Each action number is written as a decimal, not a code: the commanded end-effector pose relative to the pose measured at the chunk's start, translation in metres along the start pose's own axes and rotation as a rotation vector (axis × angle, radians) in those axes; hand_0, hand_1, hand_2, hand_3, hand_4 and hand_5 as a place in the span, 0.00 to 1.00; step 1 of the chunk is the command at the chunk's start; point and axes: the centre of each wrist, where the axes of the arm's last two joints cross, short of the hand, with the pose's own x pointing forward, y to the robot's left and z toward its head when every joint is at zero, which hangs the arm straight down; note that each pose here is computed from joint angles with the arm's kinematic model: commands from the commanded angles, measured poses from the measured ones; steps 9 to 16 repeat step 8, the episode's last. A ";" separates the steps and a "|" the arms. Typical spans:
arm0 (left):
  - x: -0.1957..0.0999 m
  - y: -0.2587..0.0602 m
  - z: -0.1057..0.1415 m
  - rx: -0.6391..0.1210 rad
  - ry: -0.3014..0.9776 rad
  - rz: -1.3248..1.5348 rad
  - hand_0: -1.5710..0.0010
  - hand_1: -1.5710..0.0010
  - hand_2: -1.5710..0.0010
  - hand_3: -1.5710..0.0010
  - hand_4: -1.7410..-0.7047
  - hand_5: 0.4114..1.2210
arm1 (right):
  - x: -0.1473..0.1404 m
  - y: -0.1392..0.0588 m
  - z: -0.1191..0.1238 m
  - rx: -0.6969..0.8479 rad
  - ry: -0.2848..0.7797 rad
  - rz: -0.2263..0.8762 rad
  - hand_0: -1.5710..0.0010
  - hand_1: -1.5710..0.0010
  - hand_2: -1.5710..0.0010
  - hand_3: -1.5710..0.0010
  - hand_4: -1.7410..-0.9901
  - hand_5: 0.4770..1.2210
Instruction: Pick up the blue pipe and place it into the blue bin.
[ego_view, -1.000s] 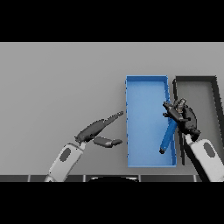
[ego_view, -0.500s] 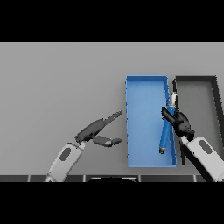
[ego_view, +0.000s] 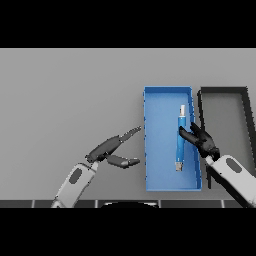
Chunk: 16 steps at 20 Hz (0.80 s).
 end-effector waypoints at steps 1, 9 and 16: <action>-0.002 -0.001 0.002 0.001 0.004 -0.004 1.00 1.00 1.00 1.00 0.83 0.08 | 0.000 0.001 0.000 0.001 -0.004 -0.004 0.90 0.95 0.98 0.99 0.77 0.43; 0.001 0.001 0.009 0.003 0.000 0.005 1.00 1.00 1.00 1.00 0.83 0.08 | -0.002 0.000 -0.001 0.009 -0.003 -0.003 0.86 0.94 0.98 1.00 0.78 0.43; 0.001 0.001 0.009 0.003 0.000 0.005 1.00 1.00 1.00 1.00 0.83 0.08 | -0.002 0.000 -0.001 0.009 -0.003 -0.003 0.86 0.94 0.98 1.00 0.78 0.43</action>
